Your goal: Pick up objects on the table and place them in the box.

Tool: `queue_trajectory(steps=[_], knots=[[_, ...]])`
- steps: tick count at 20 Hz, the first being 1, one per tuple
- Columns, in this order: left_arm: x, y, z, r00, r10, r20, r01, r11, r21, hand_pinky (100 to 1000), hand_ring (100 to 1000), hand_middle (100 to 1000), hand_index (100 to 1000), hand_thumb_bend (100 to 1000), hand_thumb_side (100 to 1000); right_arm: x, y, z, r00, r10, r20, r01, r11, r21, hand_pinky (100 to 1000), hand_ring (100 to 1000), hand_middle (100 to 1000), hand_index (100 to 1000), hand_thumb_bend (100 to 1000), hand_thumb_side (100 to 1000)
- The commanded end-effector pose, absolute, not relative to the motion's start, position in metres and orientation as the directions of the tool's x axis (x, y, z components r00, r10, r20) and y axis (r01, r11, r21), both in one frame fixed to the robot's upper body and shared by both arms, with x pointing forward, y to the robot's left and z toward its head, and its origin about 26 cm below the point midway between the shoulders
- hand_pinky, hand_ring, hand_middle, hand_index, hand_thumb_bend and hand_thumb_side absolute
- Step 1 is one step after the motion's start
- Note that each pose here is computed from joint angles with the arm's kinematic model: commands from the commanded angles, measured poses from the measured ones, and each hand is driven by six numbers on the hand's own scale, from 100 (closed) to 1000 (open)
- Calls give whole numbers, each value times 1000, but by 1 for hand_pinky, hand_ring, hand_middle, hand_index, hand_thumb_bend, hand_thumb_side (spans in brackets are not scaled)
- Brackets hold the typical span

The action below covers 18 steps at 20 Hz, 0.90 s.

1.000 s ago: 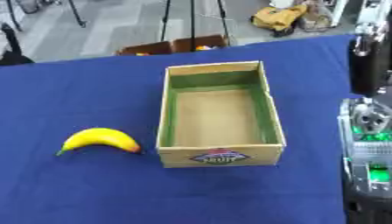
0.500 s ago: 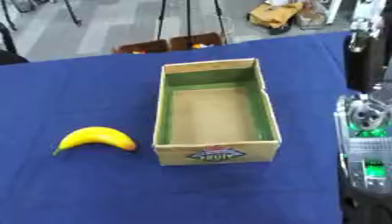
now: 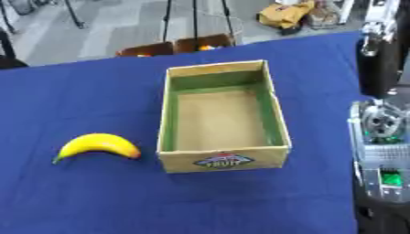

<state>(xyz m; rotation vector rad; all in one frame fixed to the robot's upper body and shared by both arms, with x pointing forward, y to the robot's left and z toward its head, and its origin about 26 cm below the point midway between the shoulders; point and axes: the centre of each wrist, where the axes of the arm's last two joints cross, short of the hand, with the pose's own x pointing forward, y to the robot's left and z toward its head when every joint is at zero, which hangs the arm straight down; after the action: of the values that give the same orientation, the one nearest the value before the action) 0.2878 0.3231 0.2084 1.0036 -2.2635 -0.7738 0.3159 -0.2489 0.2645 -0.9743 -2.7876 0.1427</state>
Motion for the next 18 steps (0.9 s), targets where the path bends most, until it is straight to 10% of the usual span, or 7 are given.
queue_trajectory(steps=[1,18], knots=[[285,326,227,-571,-804,166,-431,466,773,670,745,852,947,100,816,313,-250,271,-774,622,116,605,782,-151,741,849,657,874,100,974],[295,313,265,-600,-800,25,-139,135,981,735,794,849,981,100,860,313,-247,270,-783,610,121,589,790,-172,745,848,650,874,100,972]])
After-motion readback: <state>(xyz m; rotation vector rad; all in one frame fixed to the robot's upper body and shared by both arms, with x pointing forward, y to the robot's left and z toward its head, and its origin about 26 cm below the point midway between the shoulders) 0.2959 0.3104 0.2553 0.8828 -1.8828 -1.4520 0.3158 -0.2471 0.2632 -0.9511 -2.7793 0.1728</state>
